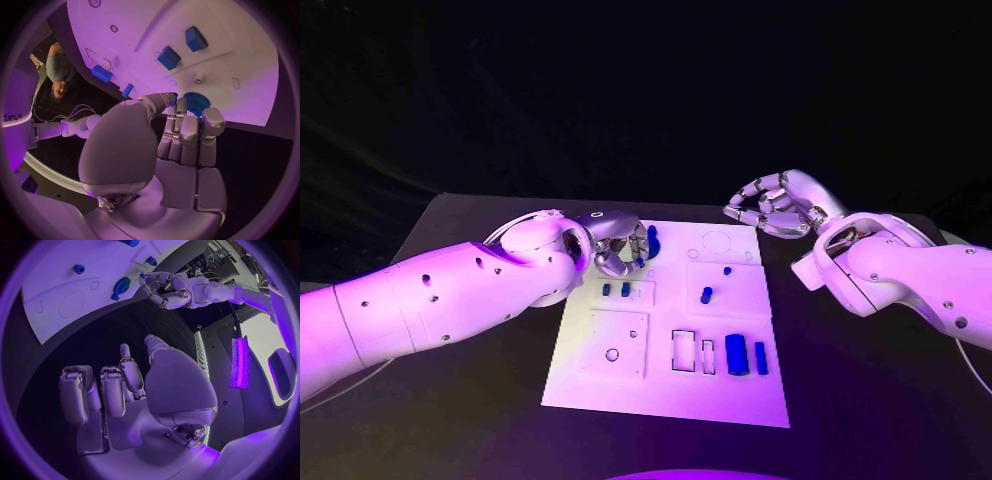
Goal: Assemble the parts on the task board
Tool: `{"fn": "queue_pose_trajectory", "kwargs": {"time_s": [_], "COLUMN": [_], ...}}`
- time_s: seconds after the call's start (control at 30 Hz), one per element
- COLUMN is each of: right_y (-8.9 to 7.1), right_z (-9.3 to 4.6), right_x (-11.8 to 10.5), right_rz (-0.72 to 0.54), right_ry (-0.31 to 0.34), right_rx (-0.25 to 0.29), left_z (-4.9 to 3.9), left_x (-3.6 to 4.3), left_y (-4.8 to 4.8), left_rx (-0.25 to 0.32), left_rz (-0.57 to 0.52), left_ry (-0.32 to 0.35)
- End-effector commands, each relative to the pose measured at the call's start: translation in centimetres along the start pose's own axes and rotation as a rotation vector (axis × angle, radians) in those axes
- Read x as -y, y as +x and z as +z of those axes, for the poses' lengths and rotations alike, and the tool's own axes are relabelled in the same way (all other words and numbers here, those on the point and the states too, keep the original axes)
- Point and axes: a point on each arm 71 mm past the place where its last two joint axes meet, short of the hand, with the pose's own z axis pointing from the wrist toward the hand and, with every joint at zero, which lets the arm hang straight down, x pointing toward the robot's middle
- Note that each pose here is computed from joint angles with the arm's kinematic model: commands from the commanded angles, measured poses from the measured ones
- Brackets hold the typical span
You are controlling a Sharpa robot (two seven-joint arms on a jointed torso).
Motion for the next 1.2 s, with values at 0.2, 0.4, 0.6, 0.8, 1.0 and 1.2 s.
{"fn": "queue_pose_trajectory", "kwargs": {"time_s": [0.2,0.4,0.6,0.8,1.0,1.2], "right_y": [0.1,0.2,0.2,0.2,0.2,0.2], "right_z": [0.0,0.0,0.0,0.0,0.0,-0.1], "right_x": [0.0,0.0,0.0,0.0,0.0,0.0], "right_rz": [-0.004,-0.004,-0.004,-0.004,-0.003,-0.003], "right_ry": [-0.009,-0.009,-0.008,-0.008,-0.008,-0.009], "right_rx": [-0.011,-0.012,-0.013,-0.013,-0.014,-0.014], "left_z": [-1.0,-1.42,-1.62,-1.7,-1.58,-1.49], "left_x": [-1.43,-2.19,-2.6,-2.86,-2.89,-3.04], "left_y": [-0.2,-0.21,-0.17,-0.1,0.06,0.37], "left_rx": [-0.006,-0.012,-0.018,-0.029,-0.042,-0.056], "left_rz": [-0.038,-0.041,-0.041,-0.044,-0.046,-0.048], "left_ry": [-0.046,-0.065,-0.078,-0.087,-0.089,-0.096]}}
